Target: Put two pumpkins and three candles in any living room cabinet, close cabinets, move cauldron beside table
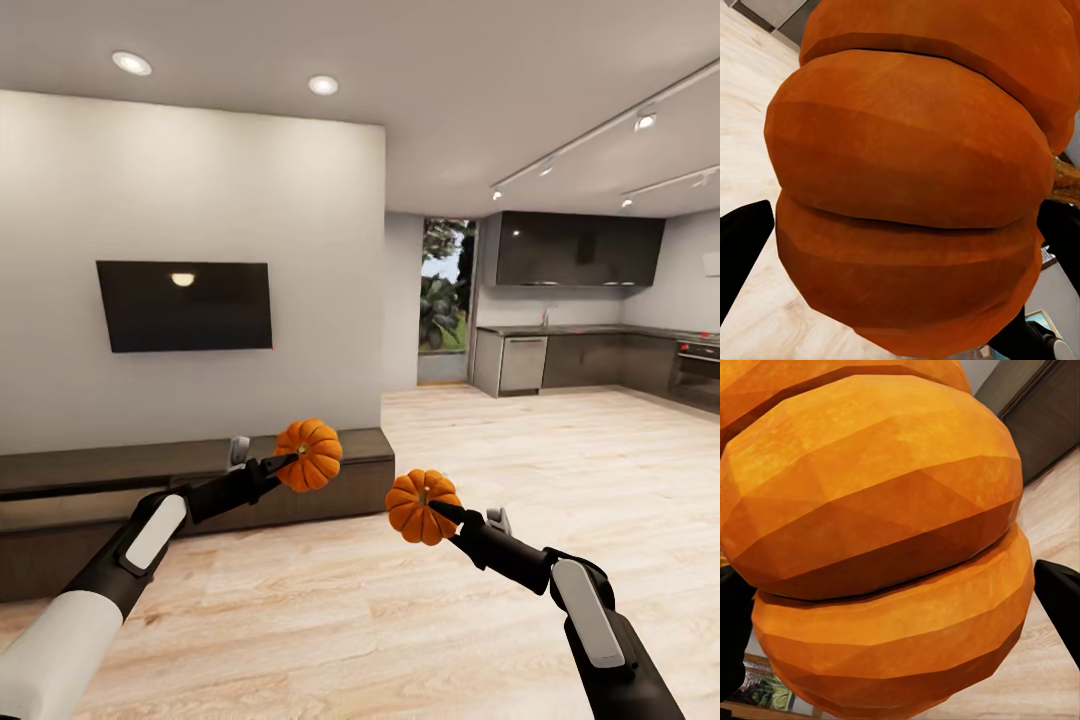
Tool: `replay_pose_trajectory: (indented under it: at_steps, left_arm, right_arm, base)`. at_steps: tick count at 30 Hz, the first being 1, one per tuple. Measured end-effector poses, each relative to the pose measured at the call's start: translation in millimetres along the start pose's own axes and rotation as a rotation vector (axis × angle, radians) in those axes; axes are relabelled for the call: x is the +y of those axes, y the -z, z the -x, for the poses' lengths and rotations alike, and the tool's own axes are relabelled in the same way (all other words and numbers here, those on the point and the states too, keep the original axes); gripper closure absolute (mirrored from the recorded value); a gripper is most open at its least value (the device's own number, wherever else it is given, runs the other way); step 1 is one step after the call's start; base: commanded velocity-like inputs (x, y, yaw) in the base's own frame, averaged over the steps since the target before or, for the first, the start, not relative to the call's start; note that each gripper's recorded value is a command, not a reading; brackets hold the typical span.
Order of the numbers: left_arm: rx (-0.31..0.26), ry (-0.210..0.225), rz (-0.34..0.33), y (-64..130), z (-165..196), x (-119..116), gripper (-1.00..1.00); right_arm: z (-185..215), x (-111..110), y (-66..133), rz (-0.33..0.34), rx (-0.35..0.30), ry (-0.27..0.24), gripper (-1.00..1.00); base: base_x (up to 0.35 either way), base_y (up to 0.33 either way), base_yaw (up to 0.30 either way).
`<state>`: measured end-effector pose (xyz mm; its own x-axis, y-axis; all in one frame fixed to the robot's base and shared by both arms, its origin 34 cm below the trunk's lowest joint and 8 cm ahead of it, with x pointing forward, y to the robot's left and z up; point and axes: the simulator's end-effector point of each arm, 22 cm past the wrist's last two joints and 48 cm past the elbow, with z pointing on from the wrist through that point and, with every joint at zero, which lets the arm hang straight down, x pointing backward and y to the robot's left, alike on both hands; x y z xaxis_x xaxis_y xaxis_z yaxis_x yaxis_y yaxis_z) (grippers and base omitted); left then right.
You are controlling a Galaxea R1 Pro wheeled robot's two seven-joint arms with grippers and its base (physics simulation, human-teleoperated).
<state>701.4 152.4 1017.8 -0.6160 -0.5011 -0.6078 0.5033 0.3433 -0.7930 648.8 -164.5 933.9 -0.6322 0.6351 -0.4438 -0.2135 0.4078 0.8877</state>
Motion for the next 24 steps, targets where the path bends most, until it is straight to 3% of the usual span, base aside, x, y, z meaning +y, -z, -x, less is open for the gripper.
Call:
replay_pose_trajectory:
  at_steps: [24]
  left_arm:
    - [0.007,0.017,0.009,-2.0,-4.2,11.4,1.0]
  right_arm:
    - [-4.0,-12.3,-4.1,-0.016,0.011,-0.019,1.0]
  base:
    - [0.0,0.0,0.0]
